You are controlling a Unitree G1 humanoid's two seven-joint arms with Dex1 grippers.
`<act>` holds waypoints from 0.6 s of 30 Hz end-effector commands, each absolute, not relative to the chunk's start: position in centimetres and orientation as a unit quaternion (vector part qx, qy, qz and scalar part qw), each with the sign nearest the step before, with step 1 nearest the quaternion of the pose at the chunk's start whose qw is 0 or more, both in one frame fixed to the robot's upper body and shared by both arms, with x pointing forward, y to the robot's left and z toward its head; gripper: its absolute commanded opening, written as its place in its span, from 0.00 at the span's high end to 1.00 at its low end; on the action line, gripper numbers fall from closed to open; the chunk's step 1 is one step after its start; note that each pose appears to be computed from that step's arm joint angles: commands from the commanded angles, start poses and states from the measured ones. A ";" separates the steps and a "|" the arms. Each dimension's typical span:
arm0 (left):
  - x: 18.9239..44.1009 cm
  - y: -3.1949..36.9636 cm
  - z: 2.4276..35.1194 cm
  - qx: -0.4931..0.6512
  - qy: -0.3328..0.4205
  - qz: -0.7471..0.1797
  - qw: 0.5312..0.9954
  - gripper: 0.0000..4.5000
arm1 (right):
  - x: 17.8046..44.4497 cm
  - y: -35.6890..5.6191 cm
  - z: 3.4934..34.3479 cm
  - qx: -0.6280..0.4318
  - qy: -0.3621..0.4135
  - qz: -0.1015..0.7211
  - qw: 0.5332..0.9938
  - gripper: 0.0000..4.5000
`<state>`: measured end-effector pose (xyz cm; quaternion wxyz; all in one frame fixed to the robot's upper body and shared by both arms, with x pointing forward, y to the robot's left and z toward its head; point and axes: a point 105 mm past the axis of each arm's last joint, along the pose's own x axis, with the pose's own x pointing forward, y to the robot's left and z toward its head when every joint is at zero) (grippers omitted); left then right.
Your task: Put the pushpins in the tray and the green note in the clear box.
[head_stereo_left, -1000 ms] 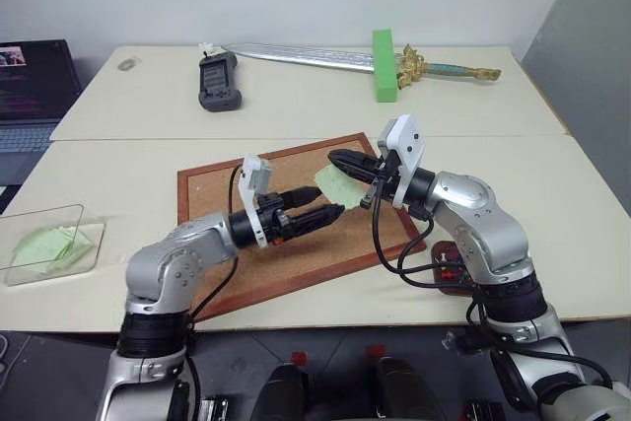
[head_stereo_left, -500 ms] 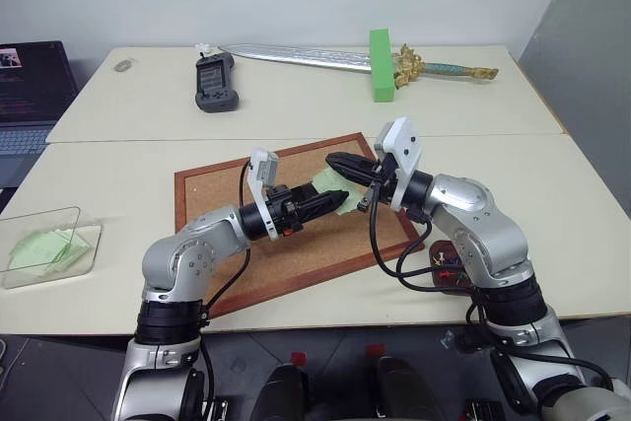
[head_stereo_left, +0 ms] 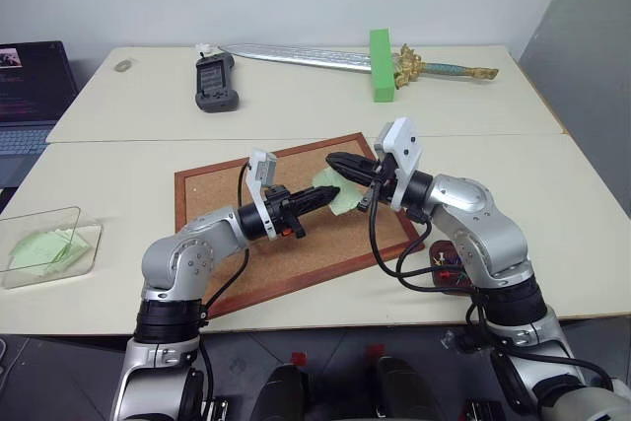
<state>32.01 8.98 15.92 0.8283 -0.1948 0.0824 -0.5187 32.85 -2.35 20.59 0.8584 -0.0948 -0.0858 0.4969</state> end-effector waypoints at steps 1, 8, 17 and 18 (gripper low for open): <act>32.0 9.0 17.4 -0.197 0.061 -0.526 0.825 0.99 | 32.3 -2.1 21.7 -0.094 -0.110 0.501 0.853 1.00; 32.5 9.6 16.1 -0.226 0.110 -0.497 0.831 0.99 | 32.1 -2.1 21.9 -0.095 -0.115 0.500 0.853 1.00; 33.0 10.3 16.5 -0.285 0.120 -0.476 0.823 0.99 | 31.9 -2.2 21.9 -0.095 -0.117 0.500 0.853 1.00; 33.0 10.2 16.5 -0.284 0.121 -0.477 0.823 0.99 | 31.9 -2.2 21.9 -0.095 -0.117 0.499 0.853 1.00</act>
